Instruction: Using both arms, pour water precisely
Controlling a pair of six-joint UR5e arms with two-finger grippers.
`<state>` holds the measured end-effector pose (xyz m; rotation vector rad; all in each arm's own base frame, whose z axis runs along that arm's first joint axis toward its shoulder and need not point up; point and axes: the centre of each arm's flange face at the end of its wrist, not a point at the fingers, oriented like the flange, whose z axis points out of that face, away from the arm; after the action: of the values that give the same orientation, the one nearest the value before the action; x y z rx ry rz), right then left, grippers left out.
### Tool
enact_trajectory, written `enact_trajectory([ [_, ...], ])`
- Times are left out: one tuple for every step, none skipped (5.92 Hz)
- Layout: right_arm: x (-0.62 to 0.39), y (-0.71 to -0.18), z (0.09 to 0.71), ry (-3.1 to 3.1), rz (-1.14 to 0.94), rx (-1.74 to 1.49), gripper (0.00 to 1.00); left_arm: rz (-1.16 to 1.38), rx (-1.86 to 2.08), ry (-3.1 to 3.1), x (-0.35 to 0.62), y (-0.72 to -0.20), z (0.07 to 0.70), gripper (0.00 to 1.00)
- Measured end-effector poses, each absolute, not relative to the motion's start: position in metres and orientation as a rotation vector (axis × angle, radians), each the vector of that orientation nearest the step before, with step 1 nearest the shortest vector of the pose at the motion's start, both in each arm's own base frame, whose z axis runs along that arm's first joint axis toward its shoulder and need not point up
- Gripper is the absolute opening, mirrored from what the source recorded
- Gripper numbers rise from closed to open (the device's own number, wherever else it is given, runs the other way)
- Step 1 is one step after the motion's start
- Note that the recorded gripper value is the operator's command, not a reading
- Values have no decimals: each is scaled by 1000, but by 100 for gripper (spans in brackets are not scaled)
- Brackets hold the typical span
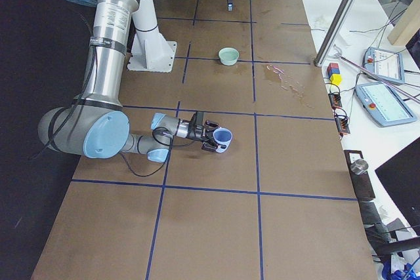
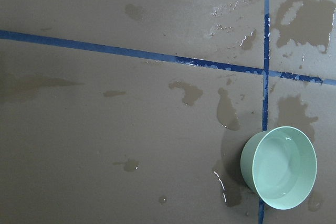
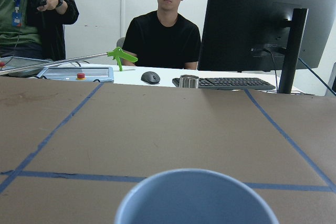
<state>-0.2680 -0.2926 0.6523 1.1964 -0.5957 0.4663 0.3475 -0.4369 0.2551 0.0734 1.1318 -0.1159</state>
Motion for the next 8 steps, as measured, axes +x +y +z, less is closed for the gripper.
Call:
enact_trajectory([
  [-264,-292,646,-634,455,1202,36,-115,75,1134,347,-436,254,100],
  [-258,-290,636,-670,414,1231,35,-113,78,1137,346,-435,252,100],
  [-259,-290,624,-679,373,1267,32,-112,79,1139,345,-434,250,100],
  [-272,-293,607,-665,321,1307,29,-123,71,1137,342,-432,249,100],
  [-302,-302,577,-653,279,1350,28,-135,63,1136,339,-429,248,100],
  [-340,-315,538,-670,286,1384,31,-141,59,1135,338,-427,247,100],
  [-369,-326,504,-694,300,1406,27,-144,56,1133,337,-427,248,100],
  [-400,-334,468,-720,308,1420,21,-146,53,1130,337,-427,250,100],
])
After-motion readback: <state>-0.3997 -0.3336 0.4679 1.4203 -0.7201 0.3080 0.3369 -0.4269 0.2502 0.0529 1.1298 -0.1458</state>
